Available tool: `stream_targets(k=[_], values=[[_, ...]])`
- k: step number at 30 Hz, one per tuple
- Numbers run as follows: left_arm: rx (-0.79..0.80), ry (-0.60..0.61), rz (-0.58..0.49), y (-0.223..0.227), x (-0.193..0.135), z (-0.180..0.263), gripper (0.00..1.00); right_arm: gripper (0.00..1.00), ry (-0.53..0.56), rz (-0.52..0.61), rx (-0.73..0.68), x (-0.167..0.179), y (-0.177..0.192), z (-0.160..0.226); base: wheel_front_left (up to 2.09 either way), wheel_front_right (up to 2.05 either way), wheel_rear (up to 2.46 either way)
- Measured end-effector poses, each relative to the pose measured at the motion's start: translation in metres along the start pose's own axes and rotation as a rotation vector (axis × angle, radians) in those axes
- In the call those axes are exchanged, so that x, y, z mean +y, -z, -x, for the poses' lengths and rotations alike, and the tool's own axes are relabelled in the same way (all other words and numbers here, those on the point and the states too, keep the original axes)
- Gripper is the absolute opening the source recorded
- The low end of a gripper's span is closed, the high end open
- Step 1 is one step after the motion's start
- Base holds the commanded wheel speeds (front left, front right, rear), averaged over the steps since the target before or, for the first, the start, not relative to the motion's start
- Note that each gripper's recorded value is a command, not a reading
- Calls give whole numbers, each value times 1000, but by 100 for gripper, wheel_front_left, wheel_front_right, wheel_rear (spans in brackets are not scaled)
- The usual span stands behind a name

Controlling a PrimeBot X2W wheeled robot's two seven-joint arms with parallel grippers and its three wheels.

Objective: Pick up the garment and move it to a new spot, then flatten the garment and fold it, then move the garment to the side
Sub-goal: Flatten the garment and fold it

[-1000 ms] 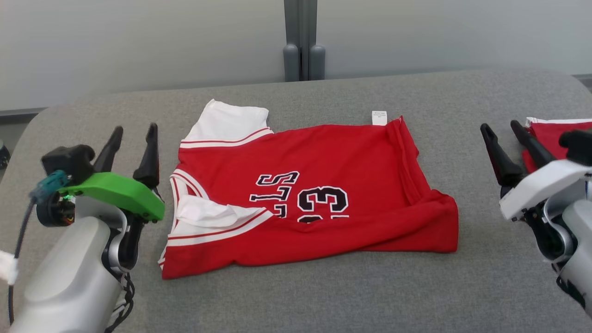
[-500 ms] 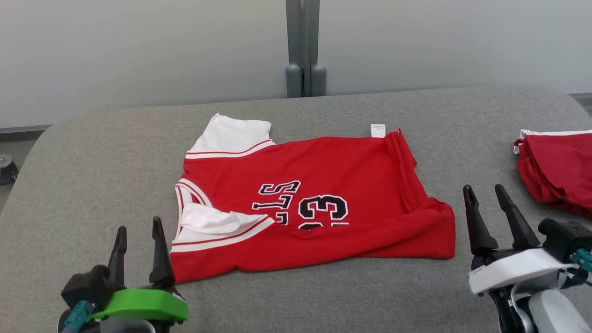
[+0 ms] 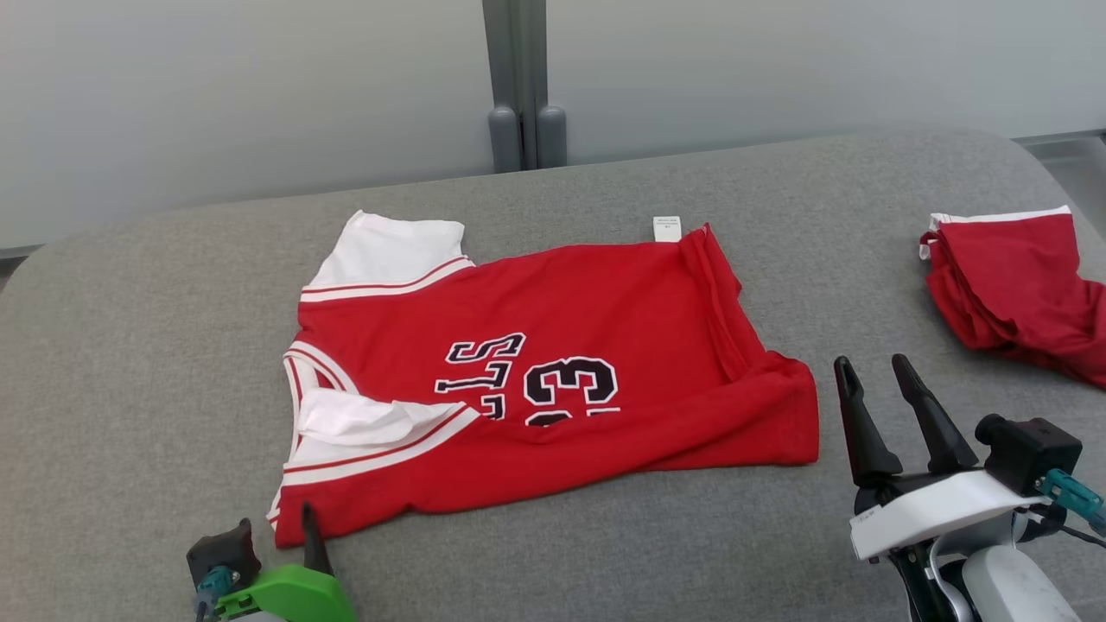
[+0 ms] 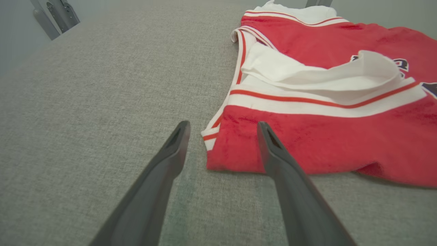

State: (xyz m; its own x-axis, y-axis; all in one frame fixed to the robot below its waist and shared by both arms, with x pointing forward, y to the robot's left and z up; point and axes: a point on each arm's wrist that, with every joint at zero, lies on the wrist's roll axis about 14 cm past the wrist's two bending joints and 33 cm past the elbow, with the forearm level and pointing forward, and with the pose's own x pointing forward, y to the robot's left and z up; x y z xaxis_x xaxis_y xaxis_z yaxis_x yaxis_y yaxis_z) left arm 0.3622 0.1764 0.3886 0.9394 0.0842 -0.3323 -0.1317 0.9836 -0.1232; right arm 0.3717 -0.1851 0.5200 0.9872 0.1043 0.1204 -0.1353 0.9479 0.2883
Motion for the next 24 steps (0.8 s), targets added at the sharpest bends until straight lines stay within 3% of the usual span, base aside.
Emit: stream_targets(k=[5, 11, 12, 13, 14, 20, 24], values=[[61, -55, -7, 12, 10, -11, 100, 100, 7, -6, -2, -4, -1, -2, 0, 0, 0], [144, -34, -36, 33, 8, -13, 100, 100, 10, -10, 18, -7, 3, 0, 0, 0, 0], [150, -30, -33, 34, 7, -14, 71, 100, 9, -8, 18, -7, 3, 0, 0, 0, 0], [153, -24, -27, 35, 6, -14, 29, 100, 9, -7, 19, -8, 3, -1, 0, 0, 0], [152, -13, -24, 34, 4, -14, 0, 100, 11, -6, 23, -8, 4, -1, 0, 0, 0], [54, 30, 13, 4, -6, -20, 0, 100, 45, 16, 139, -21, 38, 2, 0, 0, 0], [-63, 52, 31, -30, -8, -20, 0, 100, 47, -27, 252, -13, 69, -2, 0, 0, 0]])
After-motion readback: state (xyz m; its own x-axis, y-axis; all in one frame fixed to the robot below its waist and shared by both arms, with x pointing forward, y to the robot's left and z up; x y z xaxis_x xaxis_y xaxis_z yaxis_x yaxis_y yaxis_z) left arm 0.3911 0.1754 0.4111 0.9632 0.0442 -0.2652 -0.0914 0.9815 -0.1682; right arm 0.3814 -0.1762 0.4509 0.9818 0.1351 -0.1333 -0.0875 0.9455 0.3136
